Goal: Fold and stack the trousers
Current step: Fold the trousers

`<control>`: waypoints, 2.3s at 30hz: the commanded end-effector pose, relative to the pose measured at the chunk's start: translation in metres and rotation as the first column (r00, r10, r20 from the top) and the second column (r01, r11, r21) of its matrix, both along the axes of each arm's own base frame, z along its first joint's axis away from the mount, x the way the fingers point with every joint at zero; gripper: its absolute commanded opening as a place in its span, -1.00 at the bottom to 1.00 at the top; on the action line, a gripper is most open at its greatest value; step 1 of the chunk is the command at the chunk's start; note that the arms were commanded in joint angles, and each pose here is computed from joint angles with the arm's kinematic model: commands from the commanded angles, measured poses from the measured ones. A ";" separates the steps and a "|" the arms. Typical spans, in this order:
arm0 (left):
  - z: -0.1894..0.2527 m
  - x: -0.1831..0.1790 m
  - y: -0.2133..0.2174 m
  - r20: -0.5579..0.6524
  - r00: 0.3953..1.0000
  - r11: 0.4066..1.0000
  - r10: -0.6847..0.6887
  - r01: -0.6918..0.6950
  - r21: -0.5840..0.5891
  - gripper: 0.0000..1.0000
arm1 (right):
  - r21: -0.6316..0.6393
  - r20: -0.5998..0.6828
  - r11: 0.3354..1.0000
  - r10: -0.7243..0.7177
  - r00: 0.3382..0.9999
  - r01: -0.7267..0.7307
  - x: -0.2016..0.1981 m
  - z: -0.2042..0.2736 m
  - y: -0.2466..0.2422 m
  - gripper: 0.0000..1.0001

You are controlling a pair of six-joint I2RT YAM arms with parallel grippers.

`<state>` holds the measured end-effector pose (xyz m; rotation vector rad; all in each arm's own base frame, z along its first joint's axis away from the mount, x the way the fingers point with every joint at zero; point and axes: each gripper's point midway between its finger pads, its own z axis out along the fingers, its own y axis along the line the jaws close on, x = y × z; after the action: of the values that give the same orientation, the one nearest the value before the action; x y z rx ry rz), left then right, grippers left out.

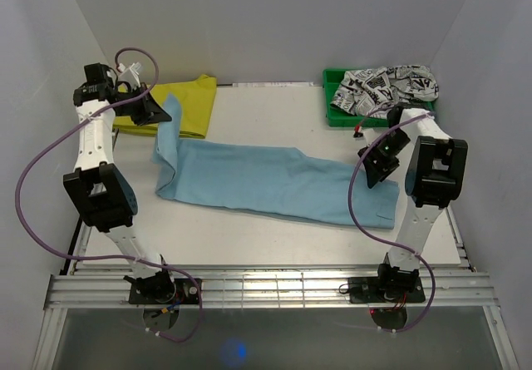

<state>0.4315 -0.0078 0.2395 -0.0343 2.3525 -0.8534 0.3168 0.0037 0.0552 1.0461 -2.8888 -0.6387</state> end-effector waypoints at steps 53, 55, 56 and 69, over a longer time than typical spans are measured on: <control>-0.050 -0.037 -0.175 -0.144 0.989 0.998 0.023 -0.032 -0.060 -1.00 | -0.085 0.015 0.993 0.088 0.996 -0.087 0.003 -0.036 0.066 -0.03; -0.053 -0.039 -0.182 -0.149 0.989 0.998 0.018 -0.027 -0.062 -1.00 | -0.085 0.009 0.992 0.090 0.996 -0.089 -0.001 -0.037 0.067 -0.03; -0.054 -0.040 -0.184 -0.155 0.988 0.997 0.019 -0.029 -0.065 -1.00 | -0.082 0.008 0.993 0.091 0.996 -0.090 -0.002 -0.037 0.068 -0.03; -0.110 -0.057 -0.204 -0.301 0.951 0.998 0.067 -0.068 0.008 -0.98 | -0.073 0.008 0.992 0.101 0.995 -0.100 -0.003 -0.034 0.073 -0.03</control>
<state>0.3734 -0.2073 0.1321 -0.2123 2.6203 -0.8801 0.3179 0.0701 0.0224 1.1637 -2.8408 -0.4927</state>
